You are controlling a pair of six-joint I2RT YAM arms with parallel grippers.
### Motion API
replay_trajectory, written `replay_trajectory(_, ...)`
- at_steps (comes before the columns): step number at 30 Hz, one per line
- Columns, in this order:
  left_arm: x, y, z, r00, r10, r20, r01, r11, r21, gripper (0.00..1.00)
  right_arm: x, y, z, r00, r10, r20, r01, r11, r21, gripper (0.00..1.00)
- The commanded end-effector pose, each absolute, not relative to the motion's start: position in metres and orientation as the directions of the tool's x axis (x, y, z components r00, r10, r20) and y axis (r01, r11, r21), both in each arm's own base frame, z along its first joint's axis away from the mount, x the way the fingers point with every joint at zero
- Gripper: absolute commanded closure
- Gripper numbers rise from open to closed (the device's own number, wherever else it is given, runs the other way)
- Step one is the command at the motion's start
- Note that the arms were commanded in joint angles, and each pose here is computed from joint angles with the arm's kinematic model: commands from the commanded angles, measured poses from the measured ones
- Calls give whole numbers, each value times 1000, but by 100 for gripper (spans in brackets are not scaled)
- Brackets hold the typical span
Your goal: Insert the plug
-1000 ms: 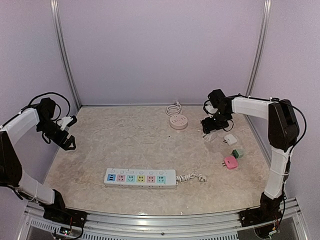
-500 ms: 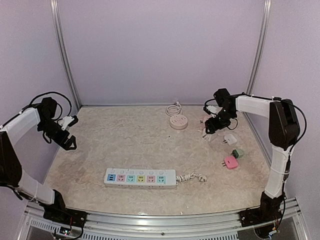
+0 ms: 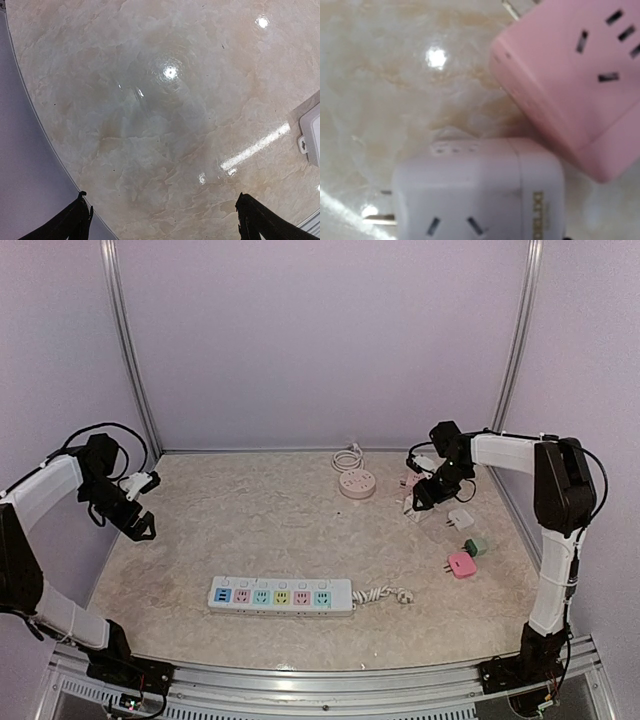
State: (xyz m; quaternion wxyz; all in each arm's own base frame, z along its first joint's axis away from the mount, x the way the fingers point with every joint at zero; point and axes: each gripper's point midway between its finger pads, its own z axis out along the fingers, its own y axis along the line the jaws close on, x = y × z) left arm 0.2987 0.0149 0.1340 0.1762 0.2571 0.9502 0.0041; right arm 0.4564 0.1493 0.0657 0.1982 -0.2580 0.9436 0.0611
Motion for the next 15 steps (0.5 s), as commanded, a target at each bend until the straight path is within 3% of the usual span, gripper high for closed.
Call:
replay_trajectory(1, 300, 13, 145, -798, 488, -352, 482, 869, 113, 1, 452, 146, 43, -809, -469, -354, -513, 857, 36, 43)
replay_trajectory(5, 300, 12, 147, -795, 491, -356, 485, 867, 114, 1, 449, 147, 41, -816, -466, -343, -510, 859, 48, 51)
replay_trajectory(11, 299, 7, 151, -787, 498, -364, 497, 862, 105, 1, 446, 156, 64, -818, -427, -386, -498, 861, 102, 96)
replay_trajectory(15, 296, -3, 161, -768, 529, -360, 530, 841, 107, 1, 440, 163, 98, -834, -333, -440, -437, 886, 158, 100)
